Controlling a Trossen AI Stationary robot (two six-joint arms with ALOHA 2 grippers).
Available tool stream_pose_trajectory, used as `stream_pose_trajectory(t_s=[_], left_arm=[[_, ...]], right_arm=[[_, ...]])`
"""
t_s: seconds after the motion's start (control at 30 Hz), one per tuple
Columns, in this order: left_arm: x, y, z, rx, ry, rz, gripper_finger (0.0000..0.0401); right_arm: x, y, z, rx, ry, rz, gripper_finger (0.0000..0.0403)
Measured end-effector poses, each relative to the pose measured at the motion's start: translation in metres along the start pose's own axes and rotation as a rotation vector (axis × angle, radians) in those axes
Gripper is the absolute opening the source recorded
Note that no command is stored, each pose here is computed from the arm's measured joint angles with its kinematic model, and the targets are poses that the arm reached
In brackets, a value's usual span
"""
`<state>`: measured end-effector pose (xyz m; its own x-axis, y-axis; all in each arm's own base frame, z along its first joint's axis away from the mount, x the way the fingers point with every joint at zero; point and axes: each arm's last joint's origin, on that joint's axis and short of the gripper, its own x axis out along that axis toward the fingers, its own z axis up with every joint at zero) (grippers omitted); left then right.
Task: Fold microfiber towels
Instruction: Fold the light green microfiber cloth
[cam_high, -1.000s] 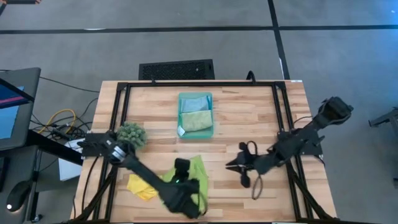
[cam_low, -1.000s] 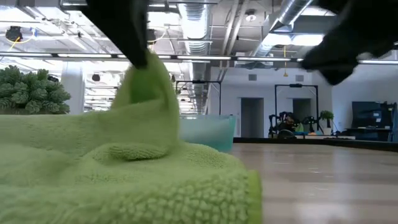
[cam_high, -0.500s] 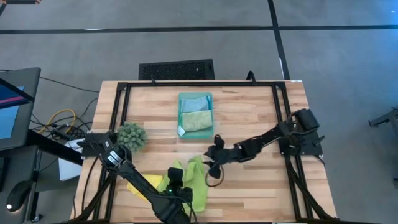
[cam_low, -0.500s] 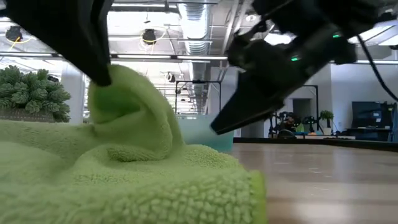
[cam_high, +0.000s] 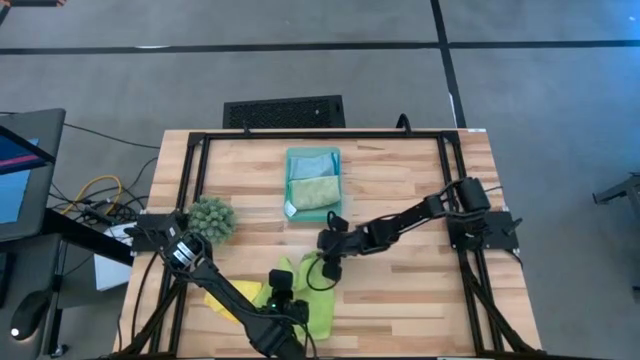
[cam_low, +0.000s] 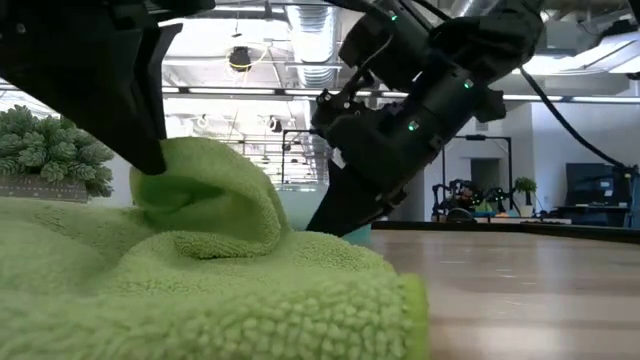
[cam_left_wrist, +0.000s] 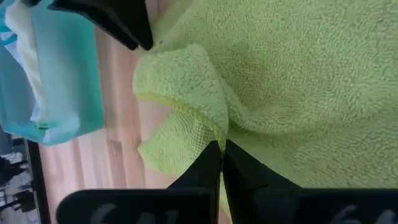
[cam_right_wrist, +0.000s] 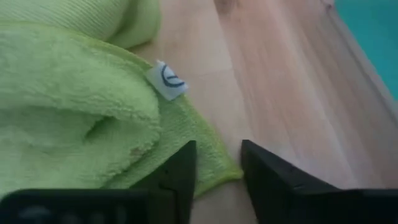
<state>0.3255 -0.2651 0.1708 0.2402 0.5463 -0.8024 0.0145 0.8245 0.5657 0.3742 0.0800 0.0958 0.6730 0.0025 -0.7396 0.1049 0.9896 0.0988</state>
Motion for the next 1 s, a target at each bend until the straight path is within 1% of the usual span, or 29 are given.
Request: stream_pose_trajectory(t_s=[0.07,0.13,0.17,0.2,0.3,0.37,0.43,0.5,0.6,0.73,0.8,0.9,1.0], left_arm=[[0.0,0.0,0.001,0.0,-0.005,-0.004,0.0],[0.0,0.0,0.0,0.001,-0.004,-0.003,0.0],[0.001,0.0,0.001,-0.001,-0.005,-0.001,0.0001],[0.001,0.001,0.002,-0.006,-0.007,0.004,0.0003],[0.006,0.009,0.007,-0.028,0.011,0.005,0.0023],[0.011,0.017,0.012,-0.041,0.027,0.01,0.0047],[0.018,0.025,0.018,-0.039,0.037,0.025,0.0078],[0.027,0.036,0.024,-0.026,0.036,0.057,0.0111],[0.043,0.057,0.036,-0.023,0.043,0.098,0.0162],[0.07,0.089,0.052,-0.038,0.08,0.1,0.0215],[0.082,0.1,0.058,-0.045,0.096,0.064,0.0231],[0.098,0.11,0.066,-0.049,0.085,-0.016,0.0242],[0.112,0.112,0.075,-0.077,0.003,-0.037,0.0242]], right_arm=[[-0.002,0.002,-0.002,-0.016,0.028,-0.015,0.0097],[-0.009,0.005,-0.004,-0.045,0.066,-0.029,0.0043],[-0.014,0.009,-0.006,-0.066,0.086,-0.039,0.0024],[-0.021,0.012,-0.007,-0.083,0.106,-0.05,0.0015],[-0.047,0.027,-0.014,-0.111,0.184,-0.076,0.0024],[-0.069,0.04,-0.018,-0.125,0.215,-0.09,0.0025],[-0.091,0.052,-0.024,-0.138,0.256,-0.09,0.0017],[-0.107,0.062,-0.04,-0.156,0.305,-0.098,0.0009],[-0.125,0.069,-0.064,-0.149,0.353,-0.175,0.001],[-0.143,0.058,-0.094,-0.186,0.435,-0.343,0.0021],[-0.148,0.052,-0.105,-0.185,0.453,-0.398,0.0022],[-0.151,0.047,-0.115,-0.181,0.456,-0.411,0.0017],[-0.151,0.047,-0.12,-0.188,0.451,-0.399,0.0015]])
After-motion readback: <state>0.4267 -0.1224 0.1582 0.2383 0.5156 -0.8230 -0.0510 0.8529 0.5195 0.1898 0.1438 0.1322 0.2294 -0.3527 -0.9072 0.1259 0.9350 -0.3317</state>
